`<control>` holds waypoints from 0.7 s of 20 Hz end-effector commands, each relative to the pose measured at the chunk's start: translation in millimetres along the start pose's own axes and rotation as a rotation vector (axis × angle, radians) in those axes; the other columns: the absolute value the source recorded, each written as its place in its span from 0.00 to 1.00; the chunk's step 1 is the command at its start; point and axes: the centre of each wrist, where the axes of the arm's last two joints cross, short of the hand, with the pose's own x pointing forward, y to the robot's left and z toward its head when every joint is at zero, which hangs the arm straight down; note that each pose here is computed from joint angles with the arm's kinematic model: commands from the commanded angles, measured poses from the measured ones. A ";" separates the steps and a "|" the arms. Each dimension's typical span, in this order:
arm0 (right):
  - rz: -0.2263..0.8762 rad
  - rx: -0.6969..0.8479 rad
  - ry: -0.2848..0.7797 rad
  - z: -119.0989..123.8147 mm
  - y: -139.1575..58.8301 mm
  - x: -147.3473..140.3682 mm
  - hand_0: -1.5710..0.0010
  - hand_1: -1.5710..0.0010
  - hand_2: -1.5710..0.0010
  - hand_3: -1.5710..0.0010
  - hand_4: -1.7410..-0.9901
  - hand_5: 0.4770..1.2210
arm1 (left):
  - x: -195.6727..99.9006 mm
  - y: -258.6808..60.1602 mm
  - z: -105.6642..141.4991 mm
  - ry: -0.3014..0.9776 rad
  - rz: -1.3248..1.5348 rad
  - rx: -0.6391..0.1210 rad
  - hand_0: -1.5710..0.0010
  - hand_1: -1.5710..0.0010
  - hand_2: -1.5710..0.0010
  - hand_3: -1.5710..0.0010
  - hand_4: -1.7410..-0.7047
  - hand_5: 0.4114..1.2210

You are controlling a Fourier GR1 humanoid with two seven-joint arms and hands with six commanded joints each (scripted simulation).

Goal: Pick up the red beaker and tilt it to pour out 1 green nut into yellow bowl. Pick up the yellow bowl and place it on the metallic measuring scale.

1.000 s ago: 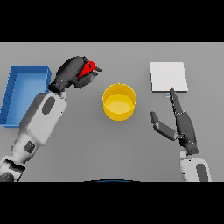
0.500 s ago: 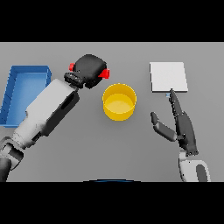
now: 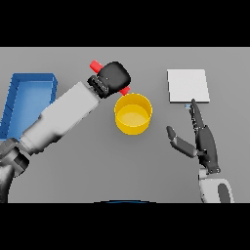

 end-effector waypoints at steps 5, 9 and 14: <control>0.019 -0.010 -0.011 0.0 2.0 1.3 1.00 1.00 1.00 1.00 0.76 0.13 | 3.7 14.8 -6.5 -0.038 -0.239 -0.030 0.00 0.00 0.00 0.02 0.01 1.00; -0.001 -0.010 -0.011 0.0 1.0 0.1 1.00 1.00 1.00 1.00 0.79 0.12 | 7.9 12.8 -11.2 -0.052 -0.392 -0.063 0.00 0.00 0.00 0.01 0.00 1.00; 0.014 -0.011 -0.020 1.5 0.2 -0.7 1.00 1.00 1.00 1.00 0.81 0.14 | 16.4 16.8 -15.1 -0.076 -0.561 -0.071 0.00 0.00 0.00 0.00 0.01 1.00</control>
